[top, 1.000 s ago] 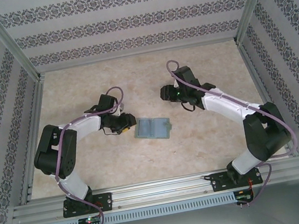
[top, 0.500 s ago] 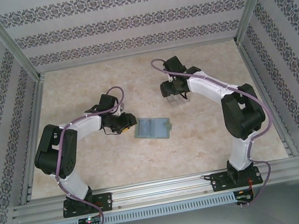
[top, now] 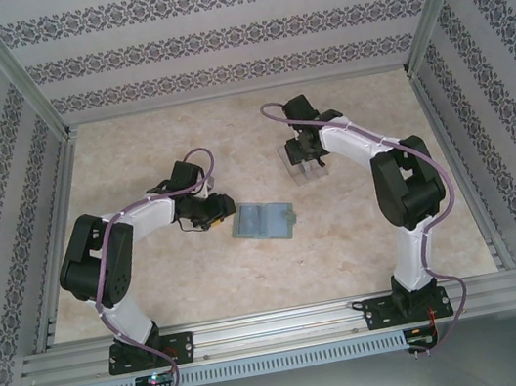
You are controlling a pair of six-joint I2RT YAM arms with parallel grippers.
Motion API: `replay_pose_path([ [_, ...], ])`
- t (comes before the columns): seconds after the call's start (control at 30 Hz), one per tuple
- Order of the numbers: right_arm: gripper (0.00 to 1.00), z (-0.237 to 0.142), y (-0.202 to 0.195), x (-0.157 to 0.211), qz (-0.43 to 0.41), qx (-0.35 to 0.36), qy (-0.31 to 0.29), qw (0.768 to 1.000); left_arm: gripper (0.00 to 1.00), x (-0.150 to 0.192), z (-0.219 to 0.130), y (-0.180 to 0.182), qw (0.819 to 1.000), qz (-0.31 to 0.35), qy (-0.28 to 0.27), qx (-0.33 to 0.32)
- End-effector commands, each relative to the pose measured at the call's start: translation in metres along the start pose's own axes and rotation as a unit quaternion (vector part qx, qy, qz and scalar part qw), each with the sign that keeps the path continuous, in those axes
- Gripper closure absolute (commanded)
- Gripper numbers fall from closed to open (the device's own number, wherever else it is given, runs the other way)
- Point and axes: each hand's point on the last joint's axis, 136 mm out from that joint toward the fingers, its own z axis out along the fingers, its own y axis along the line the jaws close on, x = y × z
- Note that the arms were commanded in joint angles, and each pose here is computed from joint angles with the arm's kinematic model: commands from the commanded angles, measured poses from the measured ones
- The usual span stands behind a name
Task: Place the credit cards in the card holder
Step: Pick up the credit card from the storage box.
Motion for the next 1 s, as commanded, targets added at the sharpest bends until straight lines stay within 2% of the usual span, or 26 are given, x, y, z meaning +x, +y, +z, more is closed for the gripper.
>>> replay_pose_path([
  [0.0, 0.41, -0.011, -0.011, -0.011, -0.012, 0.033, -0.015, 0.999, 0.51, 0.000, 0.001, 0.002, 1.000, 0.010, 0.004, -0.014],
  [0.53, 0.53, -0.028, -0.016, -0.020, -0.053, 0.075, -0.038, 0.995, 0.51, -0.003, 0.005, 0.001, 1.000, 0.008, 0.006, -0.012],
  [0.97, 0.73, -0.031, -0.011, -0.020, -0.087, 0.096, -0.035, 0.991, 0.50, -0.002, 0.005, 0.001, 1.000, 0.007, 0.008, -0.013],
])
